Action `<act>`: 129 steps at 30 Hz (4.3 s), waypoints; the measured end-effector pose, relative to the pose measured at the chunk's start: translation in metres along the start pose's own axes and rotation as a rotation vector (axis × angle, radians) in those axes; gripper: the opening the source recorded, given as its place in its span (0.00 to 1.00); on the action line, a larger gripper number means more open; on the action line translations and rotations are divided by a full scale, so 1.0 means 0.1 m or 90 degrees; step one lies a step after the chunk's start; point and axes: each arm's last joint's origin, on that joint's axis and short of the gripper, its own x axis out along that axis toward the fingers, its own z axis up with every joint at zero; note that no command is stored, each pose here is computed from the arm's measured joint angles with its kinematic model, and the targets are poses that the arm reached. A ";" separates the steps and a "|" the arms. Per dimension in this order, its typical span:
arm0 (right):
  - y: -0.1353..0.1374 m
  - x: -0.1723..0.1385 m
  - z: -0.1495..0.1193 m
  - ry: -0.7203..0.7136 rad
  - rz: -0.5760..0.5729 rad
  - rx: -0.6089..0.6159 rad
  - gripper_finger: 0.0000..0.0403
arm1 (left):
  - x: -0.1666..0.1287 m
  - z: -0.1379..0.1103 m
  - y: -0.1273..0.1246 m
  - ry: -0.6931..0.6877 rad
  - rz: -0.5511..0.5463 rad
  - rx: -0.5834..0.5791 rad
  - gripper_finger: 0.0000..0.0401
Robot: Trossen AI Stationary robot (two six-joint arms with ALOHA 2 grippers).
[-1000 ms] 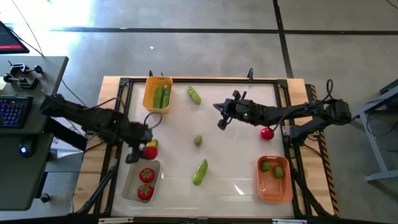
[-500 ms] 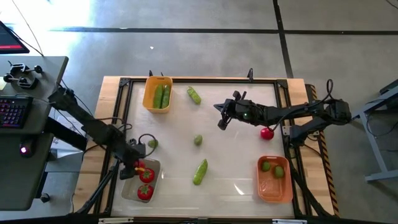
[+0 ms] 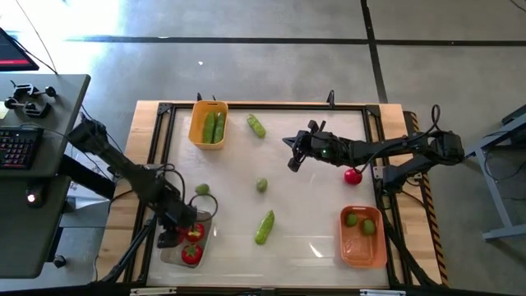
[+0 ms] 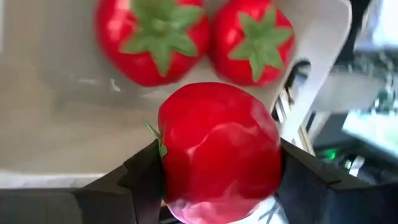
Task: Sort produce into baskets
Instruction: Put the red tomato into the gray bin, then put the green lime into the orange bin
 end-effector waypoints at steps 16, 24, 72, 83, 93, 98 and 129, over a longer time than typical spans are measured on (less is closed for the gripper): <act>0.00 0.00 -0.02 0.010 0.000 -0.004 0.00 | 0.22 0.11 0.00 0.060 0.027 -0.037 0.70; 0.00 0.00 -0.02 0.013 0.000 -0.005 0.00 | 0.19 0.10 -0.04 0.081 0.004 -0.044 0.71; 0.00 0.00 -0.04 0.027 -0.001 -0.013 0.00 | 0.12 0.27 0.16 0.010 0.049 0.065 0.72; 0.00 0.00 -0.04 0.027 -0.001 -0.023 0.00 | 0.19 0.14 0.11 0.005 0.136 0.062 0.38; 0.00 0.00 -0.04 0.028 -0.001 -0.023 0.00 | 0.22 0.13 0.03 -0.020 0.118 0.089 0.19; 0.00 0.00 -0.06 0.038 -0.001 -0.025 0.00 | 0.34 0.13 0.09 -0.025 0.103 0.074 0.13; -0.02 0.00 -0.10 0.064 -0.015 -0.064 0.00 | -0.40 0.58 0.45 -0.366 -0.002 0.325 0.00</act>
